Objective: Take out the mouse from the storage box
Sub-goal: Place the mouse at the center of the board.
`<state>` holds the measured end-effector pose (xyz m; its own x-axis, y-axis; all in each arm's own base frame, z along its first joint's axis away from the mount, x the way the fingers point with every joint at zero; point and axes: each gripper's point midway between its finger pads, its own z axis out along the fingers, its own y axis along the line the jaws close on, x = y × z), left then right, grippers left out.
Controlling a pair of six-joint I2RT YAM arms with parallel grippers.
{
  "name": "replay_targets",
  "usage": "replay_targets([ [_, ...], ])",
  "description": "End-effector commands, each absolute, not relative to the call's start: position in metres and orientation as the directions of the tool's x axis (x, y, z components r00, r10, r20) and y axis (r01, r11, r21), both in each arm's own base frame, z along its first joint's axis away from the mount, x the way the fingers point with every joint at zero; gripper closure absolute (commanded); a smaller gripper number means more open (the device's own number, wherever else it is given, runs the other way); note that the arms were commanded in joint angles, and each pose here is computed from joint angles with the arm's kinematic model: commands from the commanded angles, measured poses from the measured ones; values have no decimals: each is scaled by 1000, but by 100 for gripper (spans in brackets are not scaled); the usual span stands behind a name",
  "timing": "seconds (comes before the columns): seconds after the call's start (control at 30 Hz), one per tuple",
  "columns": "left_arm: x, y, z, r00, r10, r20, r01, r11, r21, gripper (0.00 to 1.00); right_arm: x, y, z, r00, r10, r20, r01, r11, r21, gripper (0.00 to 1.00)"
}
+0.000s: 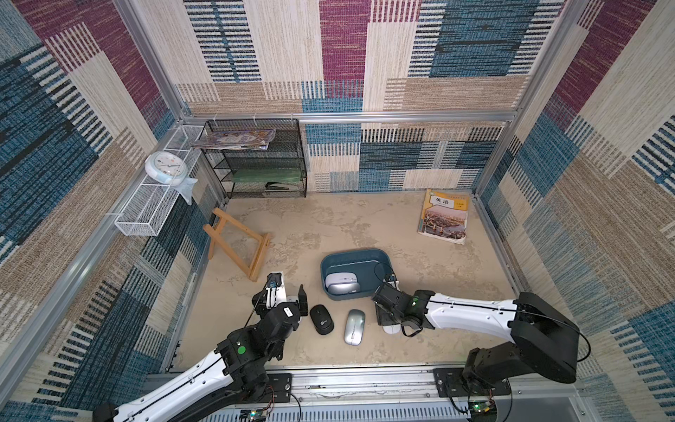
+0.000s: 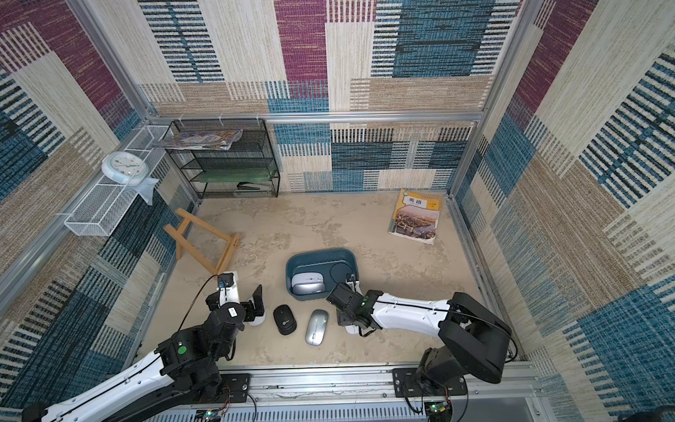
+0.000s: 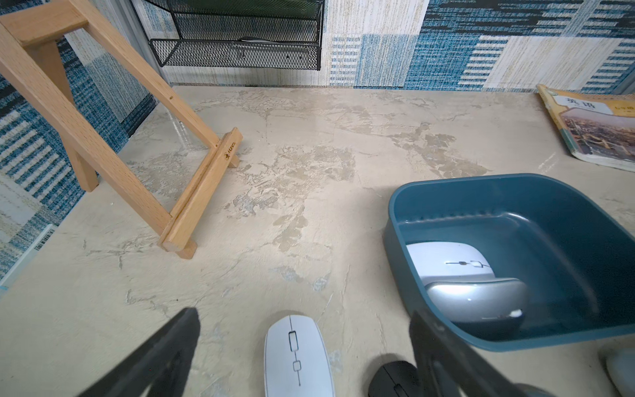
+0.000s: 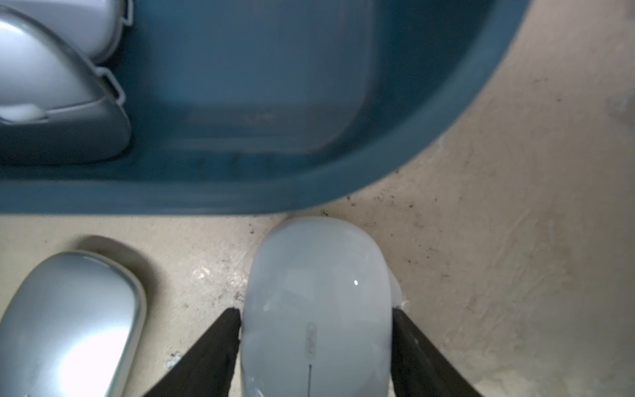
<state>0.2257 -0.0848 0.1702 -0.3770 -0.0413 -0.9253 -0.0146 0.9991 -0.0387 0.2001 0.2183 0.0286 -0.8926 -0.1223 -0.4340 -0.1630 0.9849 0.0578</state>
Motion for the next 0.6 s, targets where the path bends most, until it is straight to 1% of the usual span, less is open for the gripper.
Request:
replay_targets([
  [0.0, 228, -93, 175, -356, -36, -934, 27, 998, -49, 1, 207, 221, 29, -879, -138, -457, -182, 982, 53, 28],
  [0.17, 229, -105, 173, -357, -17, -934, 86, 995, -51, 1, 211, 223, 33, -867, -154, -473, -197, 980, 42, 24],
  [0.33, 233, -118, 180, -384, -27, -923, 109, 991, -75, 1, 216, 218, 54, -833, -164, -528, -213, 976, 32, 18],
  [0.5, 242, -153, 198, -454, 81, -887, 220, 975, -23, 1, 220, 195, 89, -750, -139, -646, -200, 979, 22, 14],
  [0.57, 249, -164, 204, -520, 96, -849, 217, 976, -22, 1, 222, 187, 104, -703, -127, -699, -201, 979, 24, 12],
])
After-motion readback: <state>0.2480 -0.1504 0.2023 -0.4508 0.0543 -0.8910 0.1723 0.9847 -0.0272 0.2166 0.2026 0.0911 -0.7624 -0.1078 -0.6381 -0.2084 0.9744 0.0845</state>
